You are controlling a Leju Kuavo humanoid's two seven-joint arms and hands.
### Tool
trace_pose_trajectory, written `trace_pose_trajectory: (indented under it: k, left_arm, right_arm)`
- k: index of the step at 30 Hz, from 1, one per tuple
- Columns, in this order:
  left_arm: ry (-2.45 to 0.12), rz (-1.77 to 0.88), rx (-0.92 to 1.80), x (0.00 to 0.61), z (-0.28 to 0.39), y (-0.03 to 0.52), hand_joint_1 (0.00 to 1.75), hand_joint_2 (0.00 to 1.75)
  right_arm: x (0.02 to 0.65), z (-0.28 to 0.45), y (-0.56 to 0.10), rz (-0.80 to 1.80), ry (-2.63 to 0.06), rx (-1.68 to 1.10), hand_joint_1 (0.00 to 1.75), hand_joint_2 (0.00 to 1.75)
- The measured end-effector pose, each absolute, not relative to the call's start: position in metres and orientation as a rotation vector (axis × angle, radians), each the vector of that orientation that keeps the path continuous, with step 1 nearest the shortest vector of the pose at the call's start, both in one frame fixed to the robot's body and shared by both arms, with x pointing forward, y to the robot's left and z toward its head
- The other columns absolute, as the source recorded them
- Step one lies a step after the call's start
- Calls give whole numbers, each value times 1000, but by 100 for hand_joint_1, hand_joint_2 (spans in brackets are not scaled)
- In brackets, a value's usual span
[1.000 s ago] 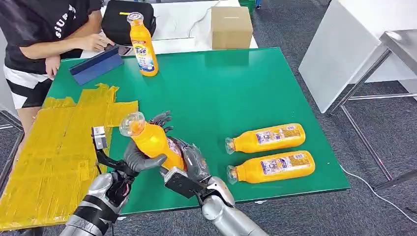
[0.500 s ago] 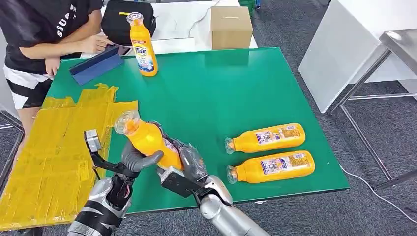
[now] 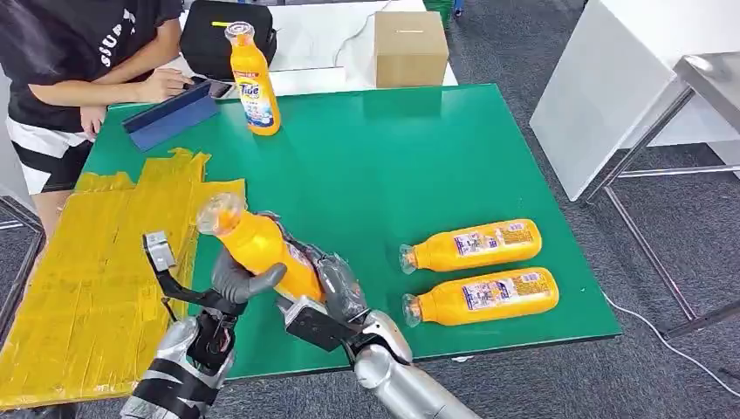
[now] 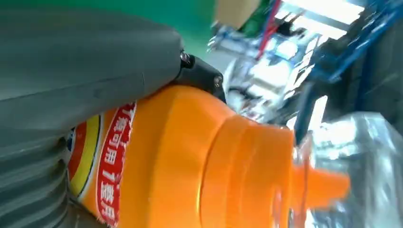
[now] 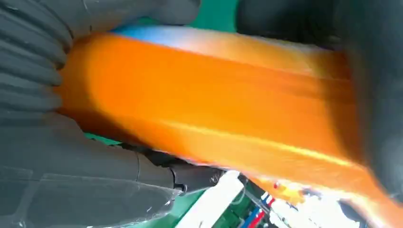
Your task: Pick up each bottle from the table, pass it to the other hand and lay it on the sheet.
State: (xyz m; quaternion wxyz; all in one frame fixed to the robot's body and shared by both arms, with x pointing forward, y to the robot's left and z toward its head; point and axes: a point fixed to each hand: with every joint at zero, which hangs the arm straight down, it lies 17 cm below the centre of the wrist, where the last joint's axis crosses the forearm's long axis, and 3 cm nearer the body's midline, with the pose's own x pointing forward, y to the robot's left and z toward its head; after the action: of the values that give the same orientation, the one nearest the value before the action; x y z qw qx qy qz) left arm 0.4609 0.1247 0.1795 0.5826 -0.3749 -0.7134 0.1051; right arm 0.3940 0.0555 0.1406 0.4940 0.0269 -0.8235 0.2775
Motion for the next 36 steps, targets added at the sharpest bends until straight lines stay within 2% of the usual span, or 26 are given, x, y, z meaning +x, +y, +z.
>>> trace_pose_trajectory:
  k: [5, 7, 8, 20, 22, 23, 26, 28, 31, 36]
  left_arm:
    - [-1881, 258, -626, 473, 211, 167, 175, 175]
    - [-1927, 266, -605, 473, 226, 178, 175, 175]
    - [-1944, 269, -602, 473, 232, 182, 175, 175]
    - [-2252, 66, -272, 456, 301, 211, 175, 175]
    - [-2313, -26, -94, 454, 307, 213, 175, 175]
    - [-2340, -118, 30, 454, 311, 213, 175, 175]
    - [-2337, -444, 576, 466, 317, 222, 175, 175]
    - [-2274, -647, 760, 480, 315, 224, 175, 175]
    - [-2195, -814, 744, 498, 300, 226, 175, 175]
    - [-2160, -877, 762, 509, 292, 235, 175, 175]
  right_arm:
    - [389, 158, 35, 545, -2029, 74, 0, 175]
    - [388, 171, 26, 494, -2055, 73, 0, 175]
    - [387, 176, 22, 475, -2066, 73, 0, 0]
    - [370, 254, -41, 234, -2259, 37, 0, 0]
    - [367, 260, -47, 219, -2281, 20, 0, 0]
    - [365, 263, -52, 209, -2296, 11, 0, 175]
    - [364, 273, -66, 178, -2322, -12, 0, 175]
    - [364, 276, -74, 163, -2325, -17, 0, 175]
    - [366, 281, -84, 142, -2332, -20, 0, 175]
    - [367, 285, -93, 122, -2341, -35, 0, 175]
